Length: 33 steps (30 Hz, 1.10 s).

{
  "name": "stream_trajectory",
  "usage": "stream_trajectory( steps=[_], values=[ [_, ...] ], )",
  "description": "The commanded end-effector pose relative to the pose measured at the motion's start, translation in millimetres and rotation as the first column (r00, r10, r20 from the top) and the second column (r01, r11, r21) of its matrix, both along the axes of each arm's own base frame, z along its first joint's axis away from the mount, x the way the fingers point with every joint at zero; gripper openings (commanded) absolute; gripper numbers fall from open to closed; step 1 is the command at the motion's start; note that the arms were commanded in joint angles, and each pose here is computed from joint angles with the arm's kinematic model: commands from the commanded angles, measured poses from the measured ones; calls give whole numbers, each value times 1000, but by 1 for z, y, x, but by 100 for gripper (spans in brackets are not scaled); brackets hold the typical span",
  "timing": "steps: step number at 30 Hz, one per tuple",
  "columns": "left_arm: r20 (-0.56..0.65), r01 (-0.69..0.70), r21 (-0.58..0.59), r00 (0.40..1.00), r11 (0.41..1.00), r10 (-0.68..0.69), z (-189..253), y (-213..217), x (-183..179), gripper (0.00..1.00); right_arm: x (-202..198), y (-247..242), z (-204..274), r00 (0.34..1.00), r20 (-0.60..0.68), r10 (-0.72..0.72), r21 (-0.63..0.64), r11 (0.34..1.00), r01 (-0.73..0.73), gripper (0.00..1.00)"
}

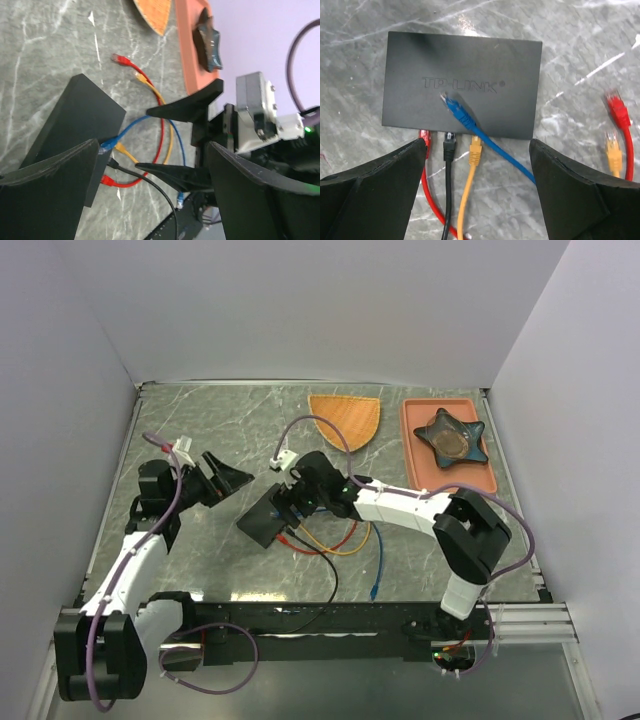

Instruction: Insert the plug into the switch port

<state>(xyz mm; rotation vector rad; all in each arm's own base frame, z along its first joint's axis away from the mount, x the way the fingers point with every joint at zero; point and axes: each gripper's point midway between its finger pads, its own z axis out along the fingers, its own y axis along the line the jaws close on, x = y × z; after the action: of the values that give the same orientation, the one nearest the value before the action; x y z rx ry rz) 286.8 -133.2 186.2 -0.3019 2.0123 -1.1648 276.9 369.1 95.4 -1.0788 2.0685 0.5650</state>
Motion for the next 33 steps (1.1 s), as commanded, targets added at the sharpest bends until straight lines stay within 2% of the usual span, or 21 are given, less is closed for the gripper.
stream_trajectory(
  steps=[1,3,4,5,11,13,14,15,17,18,21,23,24,32,33],
  values=[
    [100,92,-83,991,992,-84,26,-3,-9,96,4,31,19,996,51,77,82,993,-81,90],
    [101,88,-84,992,993,-79,26,0,-8,96,2,35,11,995,36,89,76,993,-92,88],
    [106,89,-85,991,992,-80,27,0,-8,96,1,37,10,994,32,100,79,992,-102,83],
    [106,94,-86,991,992,-85,27,0,-9,96,1,39,8,994,27,104,78,991,-106,81],
    [126,98,-85,988,992,-87,31,1,-11,96,1,45,-6,993,6,117,49,992,-117,80],
    [134,100,-81,987,992,-88,33,1,-12,96,3,46,-12,994,-1,106,33,994,-106,73],
    [136,94,-78,987,992,-83,33,2,-13,96,3,47,-14,994,-2,106,26,994,-106,69],
    [141,90,-75,987,993,-79,35,3,-12,96,3,47,-17,995,-8,104,20,994,-104,60],
    [152,91,-69,985,994,-79,39,4,-14,96,5,46,-21,996,-2,90,11,996,-90,52],
    [154,90,-66,985,994,-78,39,4,-14,96,6,46,-21,997,6,76,8,997,-76,38],
    [179,78,-51,982,996,-68,45,6,-15,96,9,41,-16,998,27,51,15,999,-51,18],
    [199,79,-45,978,996,-68,50,6,-17,96,7,38,-11,998,38,49,20,999,-50,11],
    [206,78,-44,976,996,-67,51,6,-18,96,5,34,-13,998,37,54,15,998,-55,0],
    [239,59,-14,969,998,-54,57,9,-22,96,0,33,9,994,77,74,62,995,-79,0],
    [239,59,-14,969,998,-54,57,9,-22,96,-1,32,8,995,72,74,63,995,-79,9]
  ],
)
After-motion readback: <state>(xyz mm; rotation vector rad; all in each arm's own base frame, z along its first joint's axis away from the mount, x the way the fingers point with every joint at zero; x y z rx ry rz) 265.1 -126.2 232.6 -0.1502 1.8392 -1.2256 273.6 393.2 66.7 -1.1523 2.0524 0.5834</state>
